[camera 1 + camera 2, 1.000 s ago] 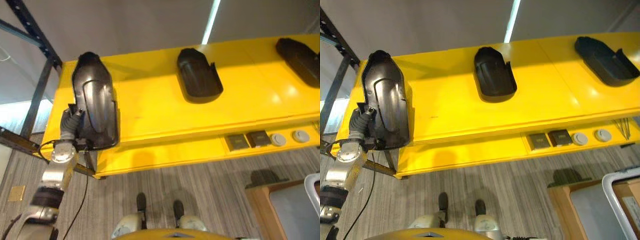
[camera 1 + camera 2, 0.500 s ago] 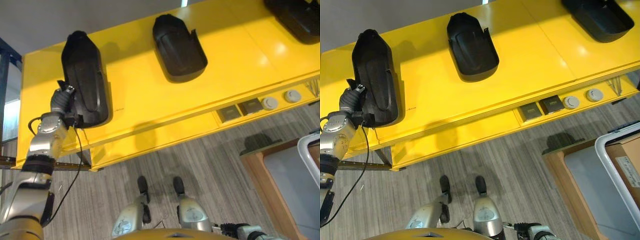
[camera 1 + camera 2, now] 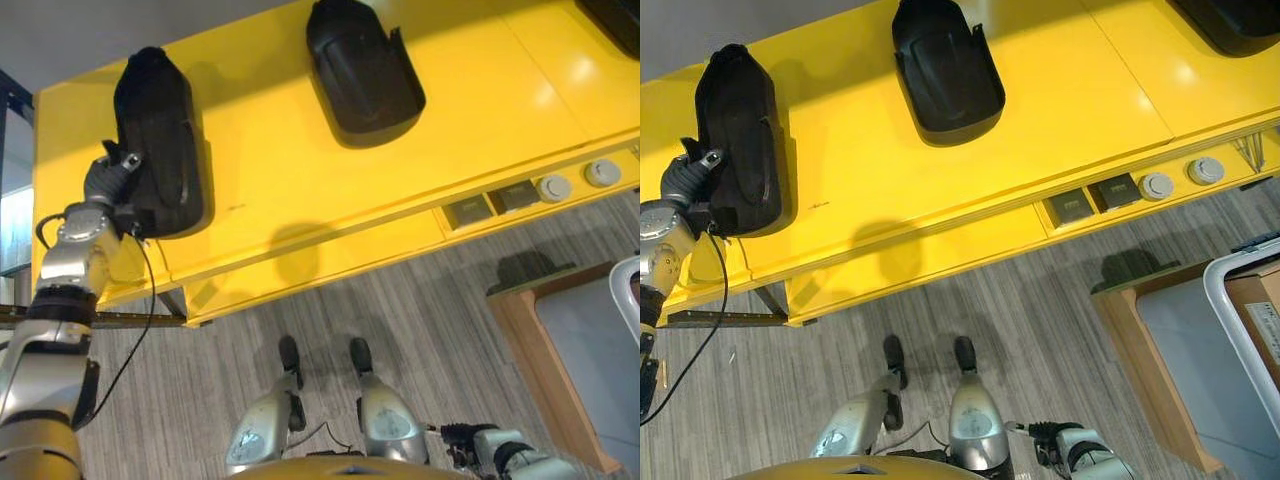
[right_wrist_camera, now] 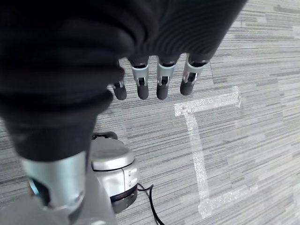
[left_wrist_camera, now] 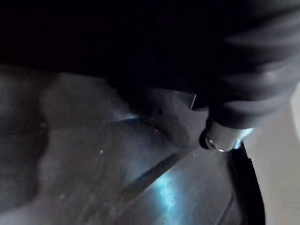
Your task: Move parts from the plastic box to the shelf.
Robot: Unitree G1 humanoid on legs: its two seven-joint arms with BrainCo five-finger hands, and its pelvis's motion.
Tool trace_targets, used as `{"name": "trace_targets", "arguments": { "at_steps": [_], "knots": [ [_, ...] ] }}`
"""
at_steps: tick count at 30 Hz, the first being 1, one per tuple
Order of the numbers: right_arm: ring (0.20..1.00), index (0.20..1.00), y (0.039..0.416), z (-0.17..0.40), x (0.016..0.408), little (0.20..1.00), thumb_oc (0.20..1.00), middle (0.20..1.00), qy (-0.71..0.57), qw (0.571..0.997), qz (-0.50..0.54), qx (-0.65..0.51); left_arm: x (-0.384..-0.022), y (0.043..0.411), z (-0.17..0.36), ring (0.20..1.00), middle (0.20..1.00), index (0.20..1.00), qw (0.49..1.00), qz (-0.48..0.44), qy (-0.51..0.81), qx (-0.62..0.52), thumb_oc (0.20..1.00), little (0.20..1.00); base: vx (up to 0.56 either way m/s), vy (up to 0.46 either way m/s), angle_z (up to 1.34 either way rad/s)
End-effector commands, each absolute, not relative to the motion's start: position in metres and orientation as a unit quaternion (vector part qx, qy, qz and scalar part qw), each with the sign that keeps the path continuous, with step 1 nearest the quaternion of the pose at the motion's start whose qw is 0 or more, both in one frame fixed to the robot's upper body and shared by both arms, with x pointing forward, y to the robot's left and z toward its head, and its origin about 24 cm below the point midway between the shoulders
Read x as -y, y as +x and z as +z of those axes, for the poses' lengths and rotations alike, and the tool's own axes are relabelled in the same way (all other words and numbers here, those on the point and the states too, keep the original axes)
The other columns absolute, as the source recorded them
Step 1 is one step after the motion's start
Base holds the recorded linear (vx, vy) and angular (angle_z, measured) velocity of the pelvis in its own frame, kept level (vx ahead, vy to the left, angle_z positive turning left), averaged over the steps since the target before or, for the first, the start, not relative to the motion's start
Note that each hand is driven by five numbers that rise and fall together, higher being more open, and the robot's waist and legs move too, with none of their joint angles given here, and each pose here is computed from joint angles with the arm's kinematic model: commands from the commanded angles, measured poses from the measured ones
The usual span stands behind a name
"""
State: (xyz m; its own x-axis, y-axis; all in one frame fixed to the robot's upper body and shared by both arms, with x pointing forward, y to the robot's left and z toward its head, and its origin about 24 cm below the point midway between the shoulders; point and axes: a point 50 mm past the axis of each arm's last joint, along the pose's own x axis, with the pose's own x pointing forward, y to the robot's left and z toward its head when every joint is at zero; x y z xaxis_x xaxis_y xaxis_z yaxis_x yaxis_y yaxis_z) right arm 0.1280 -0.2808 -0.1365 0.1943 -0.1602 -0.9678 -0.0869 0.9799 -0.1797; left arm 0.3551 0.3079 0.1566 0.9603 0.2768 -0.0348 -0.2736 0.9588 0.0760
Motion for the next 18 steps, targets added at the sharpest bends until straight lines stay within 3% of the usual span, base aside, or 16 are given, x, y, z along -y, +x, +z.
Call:
{"name": "trace_targets", "arguments": {
  "at_steps": [1,9,18],
  "knots": [
    [1.0,1.0,0.117,-0.139,0.283,1.0,1.0,1.0,-0.094,0.751,-0.024,-0.653,-0.314,0.356,0.141,1.0,1.0,1.0,0.987,0.135,0.039,-0.082,1.0,1.0,0.0,0.0,0.0],
    [1.0,1.0,0.114,-0.139,0.284,1.0,1.0,1.0,-0.091,0.751,-0.025,-0.654,-0.317,0.357,0.144,1.0,1.0,1.0,0.984,0.144,0.033,-0.096,1.0,1.0,0.01,0.0,0.0],
    [1.0,1.0,0.096,-0.144,0.284,1.0,1.0,1.0,-0.09,0.731,-0.02,-0.676,-0.349,0.344,0.149,1.0,1.0,1.0,0.94,0.206,0.219,-0.159,1.0,1.0,0.06,0.0,0.0]
  ]
}}
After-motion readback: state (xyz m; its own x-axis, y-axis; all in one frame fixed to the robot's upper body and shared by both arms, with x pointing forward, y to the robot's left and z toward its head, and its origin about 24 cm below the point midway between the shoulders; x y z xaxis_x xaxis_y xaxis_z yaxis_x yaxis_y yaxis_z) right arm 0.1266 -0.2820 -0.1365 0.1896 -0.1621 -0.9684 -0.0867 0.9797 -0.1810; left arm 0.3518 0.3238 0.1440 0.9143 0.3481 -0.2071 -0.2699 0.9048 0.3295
